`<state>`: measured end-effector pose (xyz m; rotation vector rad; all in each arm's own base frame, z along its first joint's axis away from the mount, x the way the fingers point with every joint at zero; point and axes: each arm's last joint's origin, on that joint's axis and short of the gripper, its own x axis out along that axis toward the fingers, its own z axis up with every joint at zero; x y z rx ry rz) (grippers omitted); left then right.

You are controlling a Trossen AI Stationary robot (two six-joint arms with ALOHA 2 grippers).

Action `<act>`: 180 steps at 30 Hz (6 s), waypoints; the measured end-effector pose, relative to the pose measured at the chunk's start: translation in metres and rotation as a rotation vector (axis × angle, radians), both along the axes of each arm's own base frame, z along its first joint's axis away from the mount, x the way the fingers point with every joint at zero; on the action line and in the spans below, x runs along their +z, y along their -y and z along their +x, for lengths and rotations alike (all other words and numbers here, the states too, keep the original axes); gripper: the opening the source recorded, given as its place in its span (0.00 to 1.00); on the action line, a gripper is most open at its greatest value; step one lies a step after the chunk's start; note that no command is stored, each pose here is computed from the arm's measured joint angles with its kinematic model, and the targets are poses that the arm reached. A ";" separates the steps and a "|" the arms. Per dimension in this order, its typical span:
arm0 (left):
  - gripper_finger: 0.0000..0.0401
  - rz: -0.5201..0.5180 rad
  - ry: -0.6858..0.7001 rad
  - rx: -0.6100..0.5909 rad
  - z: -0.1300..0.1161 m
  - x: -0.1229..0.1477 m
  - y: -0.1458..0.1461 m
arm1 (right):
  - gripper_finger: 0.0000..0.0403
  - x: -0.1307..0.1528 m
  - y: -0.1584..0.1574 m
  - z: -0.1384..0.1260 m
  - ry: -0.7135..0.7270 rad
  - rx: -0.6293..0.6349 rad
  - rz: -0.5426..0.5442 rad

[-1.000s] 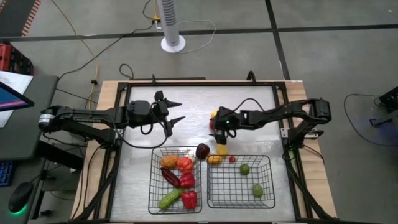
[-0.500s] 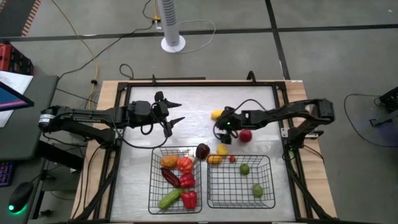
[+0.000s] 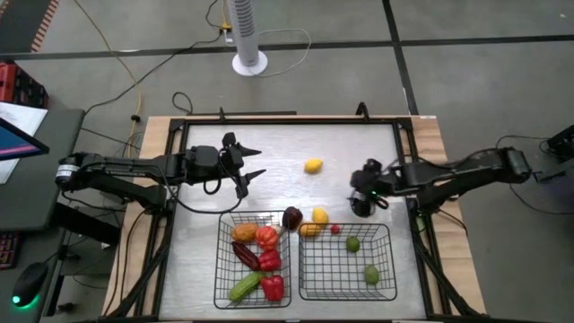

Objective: Sort produce into baskets
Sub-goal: Put the red tomato into the right black wire basket

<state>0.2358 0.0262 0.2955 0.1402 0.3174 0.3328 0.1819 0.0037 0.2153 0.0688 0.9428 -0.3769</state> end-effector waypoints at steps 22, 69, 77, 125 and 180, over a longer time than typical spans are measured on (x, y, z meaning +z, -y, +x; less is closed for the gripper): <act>0.63 0.001 0.021 0.000 0.001 0.002 0.000 | 0.98 0.007 0.019 -0.009 -0.245 -0.352 0.202; 0.63 0.018 0.022 -0.026 -0.007 0.007 0.002 | 0.83 0.062 0.026 0.045 -0.311 -0.121 0.279; 0.63 0.009 0.113 -0.142 -0.020 0.023 0.019 | 0.85 0.134 -0.027 0.031 0.269 0.307 0.447; 0.63 0.024 0.125 -0.165 -0.020 0.025 0.025 | 0.84 0.071 -0.105 0.091 0.052 0.467 0.531; 0.63 0.024 0.118 -0.165 -0.020 0.024 0.025 | 0.93 0.071 -0.105 0.091 0.036 0.414 0.593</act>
